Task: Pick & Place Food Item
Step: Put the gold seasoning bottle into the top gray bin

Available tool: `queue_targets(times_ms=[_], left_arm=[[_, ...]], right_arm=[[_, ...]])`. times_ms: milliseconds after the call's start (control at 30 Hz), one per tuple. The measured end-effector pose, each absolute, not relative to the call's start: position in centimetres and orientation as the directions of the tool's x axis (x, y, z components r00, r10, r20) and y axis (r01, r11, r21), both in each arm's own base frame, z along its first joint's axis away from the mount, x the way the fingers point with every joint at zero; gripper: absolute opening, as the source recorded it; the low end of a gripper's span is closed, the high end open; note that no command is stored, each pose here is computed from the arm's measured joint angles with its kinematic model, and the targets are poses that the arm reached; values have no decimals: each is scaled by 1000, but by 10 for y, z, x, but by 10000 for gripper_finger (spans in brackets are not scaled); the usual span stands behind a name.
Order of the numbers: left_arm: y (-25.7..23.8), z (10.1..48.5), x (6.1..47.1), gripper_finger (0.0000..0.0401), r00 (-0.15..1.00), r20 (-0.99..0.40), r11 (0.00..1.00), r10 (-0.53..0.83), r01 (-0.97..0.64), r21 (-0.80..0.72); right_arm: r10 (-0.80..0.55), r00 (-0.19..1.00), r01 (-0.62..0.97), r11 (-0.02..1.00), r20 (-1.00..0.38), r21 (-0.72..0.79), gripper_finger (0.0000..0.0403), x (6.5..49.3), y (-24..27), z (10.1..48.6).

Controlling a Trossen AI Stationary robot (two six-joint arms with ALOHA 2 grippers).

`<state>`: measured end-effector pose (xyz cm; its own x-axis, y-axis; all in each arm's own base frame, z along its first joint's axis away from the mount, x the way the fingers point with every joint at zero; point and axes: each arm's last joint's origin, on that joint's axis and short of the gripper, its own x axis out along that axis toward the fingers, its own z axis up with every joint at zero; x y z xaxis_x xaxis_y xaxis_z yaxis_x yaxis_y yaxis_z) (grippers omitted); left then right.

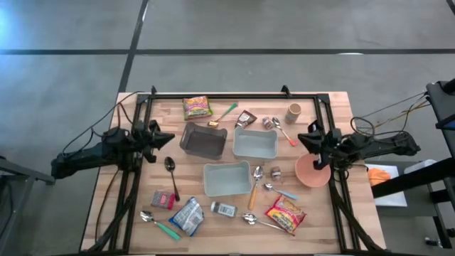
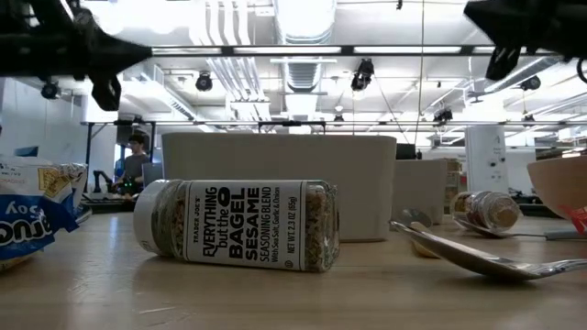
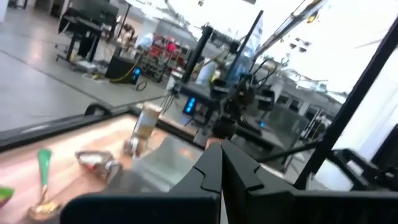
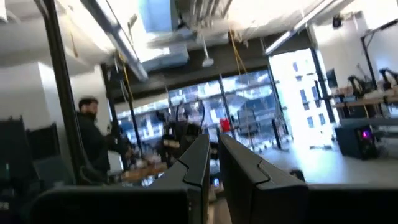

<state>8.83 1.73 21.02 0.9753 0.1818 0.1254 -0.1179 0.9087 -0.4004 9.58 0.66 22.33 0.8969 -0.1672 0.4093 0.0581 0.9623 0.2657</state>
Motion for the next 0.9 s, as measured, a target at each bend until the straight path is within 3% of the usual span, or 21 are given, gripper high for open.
queue_targets(times_ms=[133, 300, 467, 900], left_arm=[[17, 231, 88, 0, 977, 109, 907, 185, -127, -401], [19, 259, 95, 0, 982, -9, 903, 187, -176, -391], [20, 291, 104, 0, 980, -81, 878, 180, -198, -436], [20, 335, 108, 0, 990, -60, 869, 130, -143, -473]], right_arm=[[-181, 910, 93, 966, 374, 242, 33, 91, 5, 254], [-234, 965, 192, 938, 118, 289, 33, 80, 2, 286], [-307, 952, 292, 883, -19, 367, 33, 78, -1, 307], [-305, 951, 298, 875, -42, 381, 33, 98, 3, 333]])
